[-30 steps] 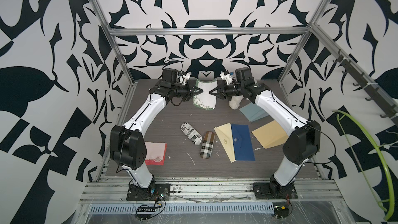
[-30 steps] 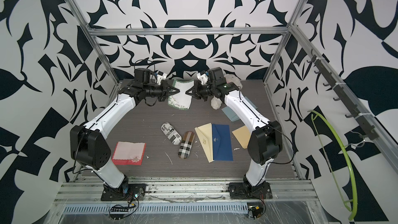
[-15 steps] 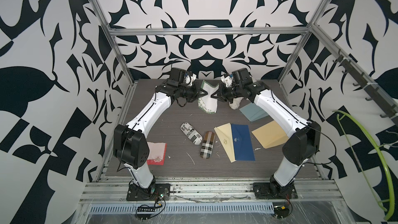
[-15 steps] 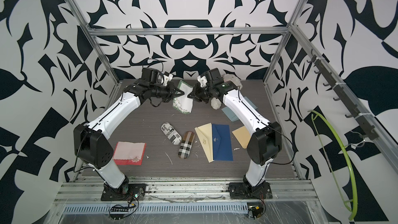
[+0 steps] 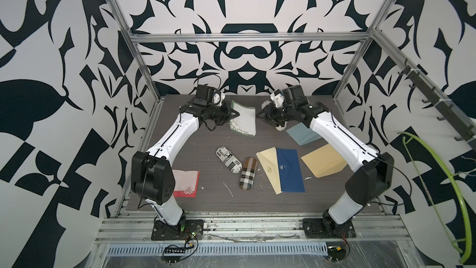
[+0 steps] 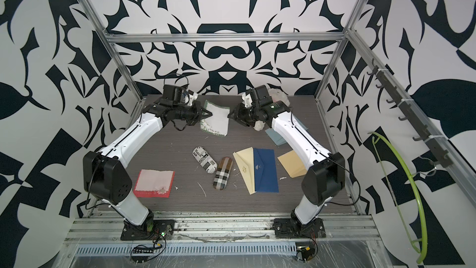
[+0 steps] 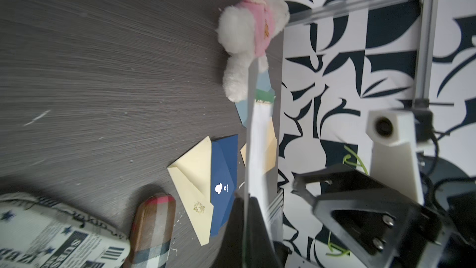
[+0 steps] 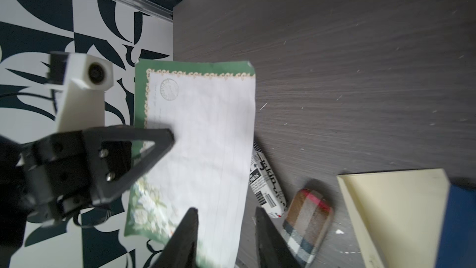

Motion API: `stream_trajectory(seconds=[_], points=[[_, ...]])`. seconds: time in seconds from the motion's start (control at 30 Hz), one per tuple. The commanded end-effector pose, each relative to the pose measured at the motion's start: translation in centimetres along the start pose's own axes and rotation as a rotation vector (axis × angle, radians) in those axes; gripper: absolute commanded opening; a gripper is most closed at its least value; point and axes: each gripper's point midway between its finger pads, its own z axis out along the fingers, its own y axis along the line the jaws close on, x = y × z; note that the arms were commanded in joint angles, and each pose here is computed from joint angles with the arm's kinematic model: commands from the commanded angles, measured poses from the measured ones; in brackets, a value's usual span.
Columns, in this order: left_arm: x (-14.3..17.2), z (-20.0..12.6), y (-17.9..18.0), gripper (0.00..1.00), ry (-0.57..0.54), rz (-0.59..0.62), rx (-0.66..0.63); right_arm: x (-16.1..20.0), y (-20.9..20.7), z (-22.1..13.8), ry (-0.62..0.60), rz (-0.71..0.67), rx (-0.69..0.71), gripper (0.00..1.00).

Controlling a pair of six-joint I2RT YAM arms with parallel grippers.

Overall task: Take the letter paper out of the envelope
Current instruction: Unfold the letter paper, then place the letter paper at the center of the board.

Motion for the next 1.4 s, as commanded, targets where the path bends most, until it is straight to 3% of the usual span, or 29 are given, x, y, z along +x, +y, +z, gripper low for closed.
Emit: stream_trajectory(seconds=[0.0,0.3,0.47,0.77,0.97,1.37], points=[[-1.9,-3.1,3.0,0.0,-0.149,-0.084,-0.058,-2.4,2.6,-3.6,-0.175,-0.087,-0.075,0.43],[-3.7,-12.7,18.1,0.0,-0.657,-0.461,-0.306,-1.1,3.6,-3.9,-0.171,-0.108,-0.197,0.43],[-2.9,-15.2,24.4,0.0,-0.883,-0.684,-0.264,-0.3,4.2,-3.8,-0.142,-0.112,-0.25,0.43],[-2.0,-13.7,29.3,0.0,-0.868,-0.76,-0.378,0.2,4.3,-3.4,-0.116,-0.099,-0.281,0.41],[-1.2,-11.5,31.7,0.0,-0.797,-0.804,-0.416,0.5,3.9,-3.0,-0.103,-0.083,-0.283,0.41],[1.0,-10.1,34.2,0.0,-0.674,-0.874,-0.561,0.6,2.8,-2.4,-0.104,-0.06,-0.244,0.4]])
